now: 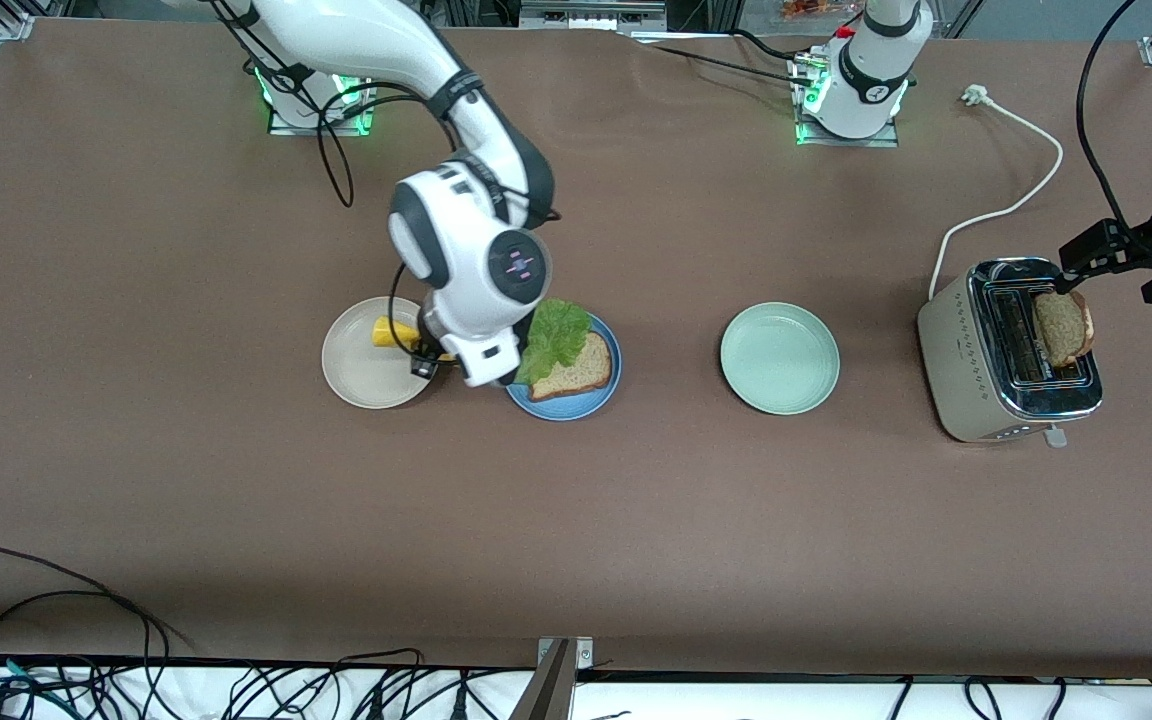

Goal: Make sandwich in blue plate with both arms
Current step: 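Move the bottle back toward its spot with the right gripper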

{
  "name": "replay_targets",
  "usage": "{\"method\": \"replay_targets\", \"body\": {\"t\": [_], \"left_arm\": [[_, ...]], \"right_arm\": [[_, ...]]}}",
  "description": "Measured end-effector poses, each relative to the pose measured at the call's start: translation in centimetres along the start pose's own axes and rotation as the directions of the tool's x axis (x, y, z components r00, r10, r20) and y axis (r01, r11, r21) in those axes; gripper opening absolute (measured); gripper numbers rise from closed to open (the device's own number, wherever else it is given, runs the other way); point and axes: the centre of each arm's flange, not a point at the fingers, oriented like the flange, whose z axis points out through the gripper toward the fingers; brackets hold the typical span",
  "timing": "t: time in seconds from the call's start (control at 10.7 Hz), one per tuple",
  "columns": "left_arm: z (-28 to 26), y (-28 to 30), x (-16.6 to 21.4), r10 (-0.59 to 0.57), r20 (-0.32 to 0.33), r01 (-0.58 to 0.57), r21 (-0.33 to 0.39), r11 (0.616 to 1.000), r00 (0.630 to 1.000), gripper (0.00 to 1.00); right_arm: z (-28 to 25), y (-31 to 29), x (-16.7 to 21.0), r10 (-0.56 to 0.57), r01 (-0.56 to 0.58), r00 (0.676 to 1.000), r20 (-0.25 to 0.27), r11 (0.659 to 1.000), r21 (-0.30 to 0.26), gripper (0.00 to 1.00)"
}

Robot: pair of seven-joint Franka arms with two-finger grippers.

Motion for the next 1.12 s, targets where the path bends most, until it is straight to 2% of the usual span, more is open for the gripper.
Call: {"method": "replay_targets", "body": {"t": [0.28,0.47,0.66,0.75,0.94,1.03,1.12], "left_arm": [[3.5,-2.6,-0.5,-0.046,0.056,0.047,-0.006,0.999,0.997,1.00],[6.4,-3.9,-0.4,-0.067,0.098,0.069,-0.010,0.998,0.993,1.00],[9.3,-5.6,-0.4,-0.093,0.137,0.095,-0.009,0.995,0.986,1.00],[10.6,-6.5,-0.5,-0.106,0.154,0.108,-0.008,0.994,0.982,0.99],[12.6,-8.0,-0.7,-0.128,0.176,0.131,-0.003,0.991,0.976,0.99],[13.4,-8.7,-0.9,-0.139,0.189,0.142,-0.001,0.990,0.972,0.99],[14.0,-9.0,-0.9,-0.143,0.199,0.146,-0.001,0.989,0.969,0.95]], "right_arm": [[0.8,5.3,-5.9,0.113,-0.083,0.982,-0.150,0.978,0.189,0.06],[2.3,8.5,-9.4,0.165,-0.081,0.954,-0.251,0.947,0.312,0.06],[4.1,11.5,-13.0,0.214,-0.054,0.910,-0.355,0.911,0.410,0.06],[4.9,12.8,-14.8,0.219,-0.026,0.888,-0.404,0.902,0.431,0.06],[6.4,15.0,-18.1,0.198,0.051,0.840,-0.506,0.898,0.436,0.06],[7.3,16.1,-20.0,0.189,0.093,0.805,-0.562,0.896,0.434,0.06],[8.3,17.1,-21.9,0.173,0.137,0.771,-0.613,0.895,0.425,0.06]]}}
